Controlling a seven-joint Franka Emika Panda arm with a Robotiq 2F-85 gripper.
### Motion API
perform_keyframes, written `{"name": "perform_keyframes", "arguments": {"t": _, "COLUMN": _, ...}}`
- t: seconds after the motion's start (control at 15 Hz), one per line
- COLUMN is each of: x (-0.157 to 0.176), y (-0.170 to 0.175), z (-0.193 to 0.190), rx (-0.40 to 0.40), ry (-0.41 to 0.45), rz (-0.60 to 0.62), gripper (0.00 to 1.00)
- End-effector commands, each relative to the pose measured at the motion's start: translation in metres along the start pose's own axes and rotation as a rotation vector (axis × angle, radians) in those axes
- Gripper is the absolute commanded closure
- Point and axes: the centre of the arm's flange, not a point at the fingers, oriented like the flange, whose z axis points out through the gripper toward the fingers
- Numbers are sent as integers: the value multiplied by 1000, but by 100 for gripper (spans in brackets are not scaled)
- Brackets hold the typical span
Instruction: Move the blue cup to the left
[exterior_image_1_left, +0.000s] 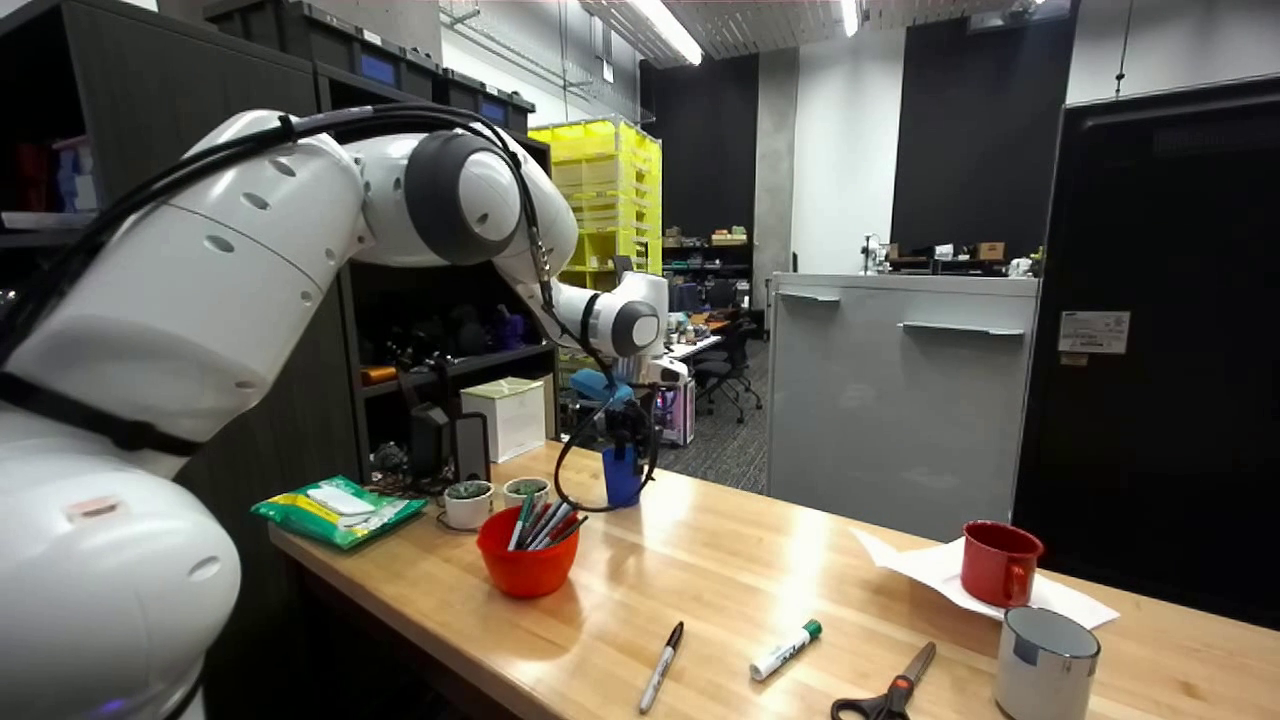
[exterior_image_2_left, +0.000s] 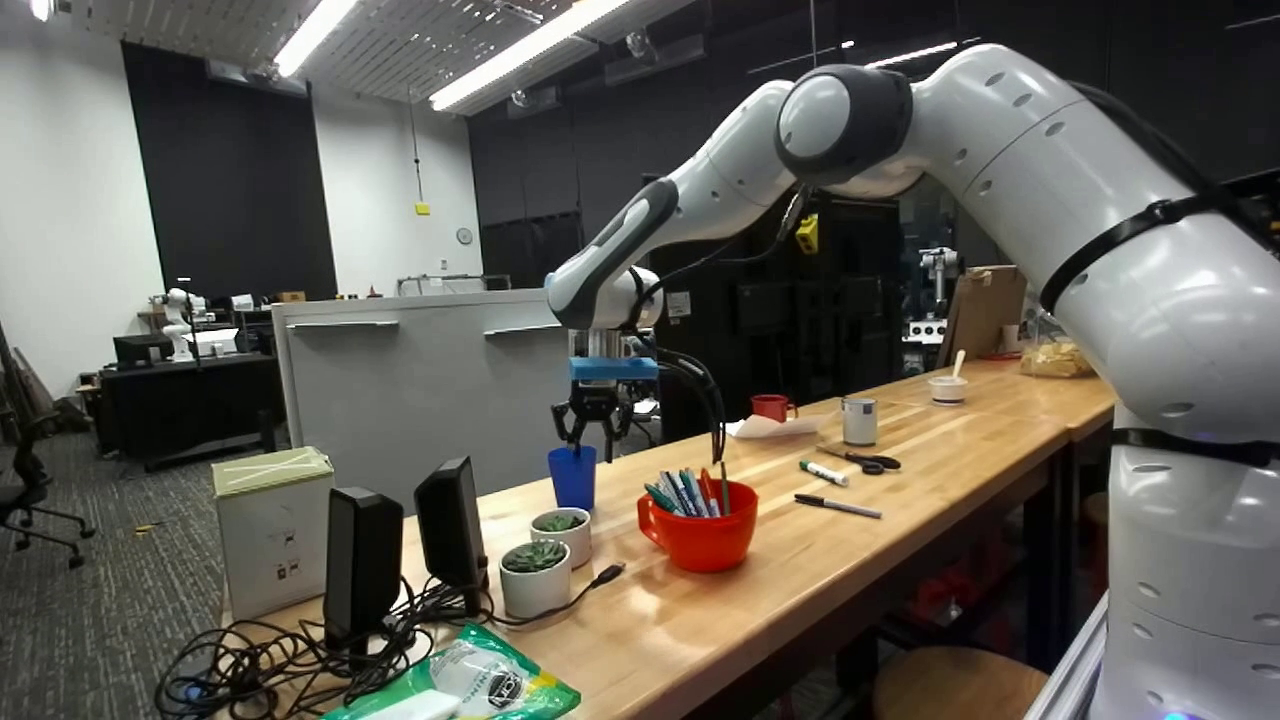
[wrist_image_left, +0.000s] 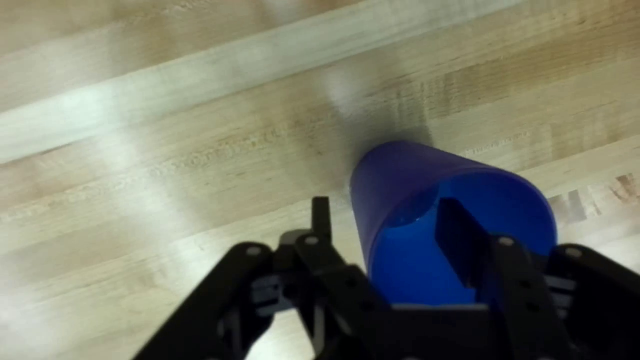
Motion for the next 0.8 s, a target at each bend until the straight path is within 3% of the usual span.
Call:
{"name": "perform_keyframes", "arguments": {"t": 0.0, "x": -28, "y": -19, "z": -52, "rx": -81, "ry": 97, "rz": -115, "gripper": 12}}
{"name": "perform_keyframes", "arguments": {"t": 0.13, "x": -35, "y": -32, "z": -87, "rx": -137, "ry": 173, "rz": -172, "gripper": 1}}
{"name": "perform_keyframes", "arguments": {"t": 0.27, "x": -40, "y": -38, "z": -122, "rx": -184, "ry": 220, "rz": -226, "gripper": 0}}
{"name": "perform_keyframes", "arguments": {"t": 0.47, "x": -44, "y": -13, "z": -168, "rx": -264, "ry": 225, "rz": -338, "gripper": 0}}
{"name": "perform_keyframes", "arguments": {"t": 0.73, "x": -38, "y": 42, "z": -199, "rx": -279, "ry": 167, "rz": -468, "gripper": 0}}
